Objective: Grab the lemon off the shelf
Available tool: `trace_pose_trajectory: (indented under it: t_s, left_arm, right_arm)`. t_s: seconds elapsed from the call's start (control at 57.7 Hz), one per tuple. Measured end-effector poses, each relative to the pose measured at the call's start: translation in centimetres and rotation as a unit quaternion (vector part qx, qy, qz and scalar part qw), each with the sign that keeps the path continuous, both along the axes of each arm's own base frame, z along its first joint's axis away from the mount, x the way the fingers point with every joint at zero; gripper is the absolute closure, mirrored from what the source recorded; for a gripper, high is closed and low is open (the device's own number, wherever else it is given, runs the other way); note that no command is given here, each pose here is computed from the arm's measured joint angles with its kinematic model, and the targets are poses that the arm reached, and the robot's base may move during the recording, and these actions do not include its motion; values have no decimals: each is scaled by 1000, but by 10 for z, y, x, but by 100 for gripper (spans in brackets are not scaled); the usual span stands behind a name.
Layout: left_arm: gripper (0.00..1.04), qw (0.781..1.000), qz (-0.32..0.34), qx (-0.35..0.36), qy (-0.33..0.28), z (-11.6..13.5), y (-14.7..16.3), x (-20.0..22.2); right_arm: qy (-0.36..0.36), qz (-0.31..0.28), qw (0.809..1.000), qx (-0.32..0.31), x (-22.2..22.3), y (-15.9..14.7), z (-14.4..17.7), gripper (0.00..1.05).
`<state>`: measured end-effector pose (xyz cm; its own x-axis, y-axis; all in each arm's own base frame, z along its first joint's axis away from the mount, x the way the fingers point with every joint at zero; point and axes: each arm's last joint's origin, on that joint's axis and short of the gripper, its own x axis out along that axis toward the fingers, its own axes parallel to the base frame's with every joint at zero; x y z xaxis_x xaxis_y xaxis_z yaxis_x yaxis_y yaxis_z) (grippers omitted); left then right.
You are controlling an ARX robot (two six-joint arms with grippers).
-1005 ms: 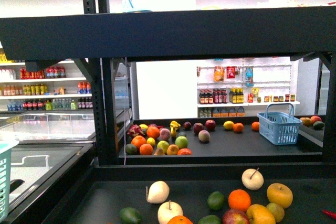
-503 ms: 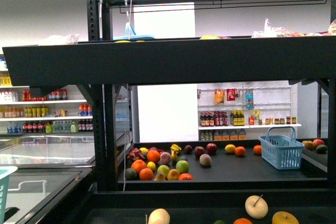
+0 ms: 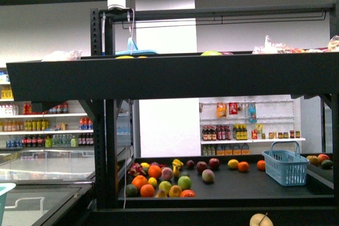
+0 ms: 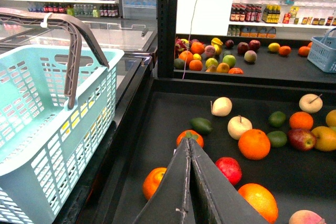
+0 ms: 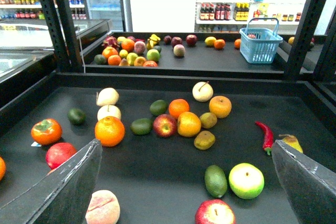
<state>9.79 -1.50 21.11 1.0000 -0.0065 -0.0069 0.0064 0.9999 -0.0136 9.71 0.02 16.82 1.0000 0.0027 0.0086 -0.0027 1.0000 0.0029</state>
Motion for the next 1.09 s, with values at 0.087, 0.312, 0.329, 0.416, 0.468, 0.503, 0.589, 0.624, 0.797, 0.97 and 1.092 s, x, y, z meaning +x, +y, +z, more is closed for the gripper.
trace_pose_trajectory:
  t_s: [0.087, 0.312, 0.329, 0.416, 0.468, 0.503, 0.589, 0.624, 0.797, 0.97, 1.092]
  left_arm:
    - [102, 1000, 0, 0, -2, -6, 3, 0]
    - [102, 1000, 1, 1, -2, -20, 14, 0]
    - [102, 1000, 1, 1, -2, -21, 14, 0]
    - [102, 1000, 2, 1, -1, -25, 15, 0]
    - [102, 1000, 2, 1, -2, -27, 15, 0]
    - [102, 1000, 2, 1, -2, -28, 15, 0]
    - [102, 1000, 2, 1, -1, -31, 15, 0]
    - [102, 1000, 2, 1, -1, -32, 15, 0]
    - [102, 1000, 2, 2, -2, -44, 15, 0]
    - [94, 1000, 2, 2, -5, -44, 15, -1]
    - [70, 1000, 2, 2, -5, -44, 15, -1]
  right_arm:
    - [0, 0, 1000, 0, 0, 0, 0, 7]
    - [0, 0, 1000, 0, 0, 0, 0, 7]
    - [0, 0, 1000, 0, 0, 0, 0, 7]
    - [0, 0, 1000, 0, 0, 0, 0, 7]
    - [0, 0, 1000, 0, 0, 0, 0, 7]
    - [0, 0, 1000, 0, 0, 0, 0, 7]
    - [0, 0, 1000, 0, 0, 0, 0, 7]
    - [0, 0, 1000, 0, 0, 0, 0, 7]
    - [0, 0, 1000, 0, 0, 0, 0, 7]
    - [0, 0, 1000, 0, 0, 0, 0, 7]
    - [0, 0, 1000, 0, 0, 0, 0, 7]
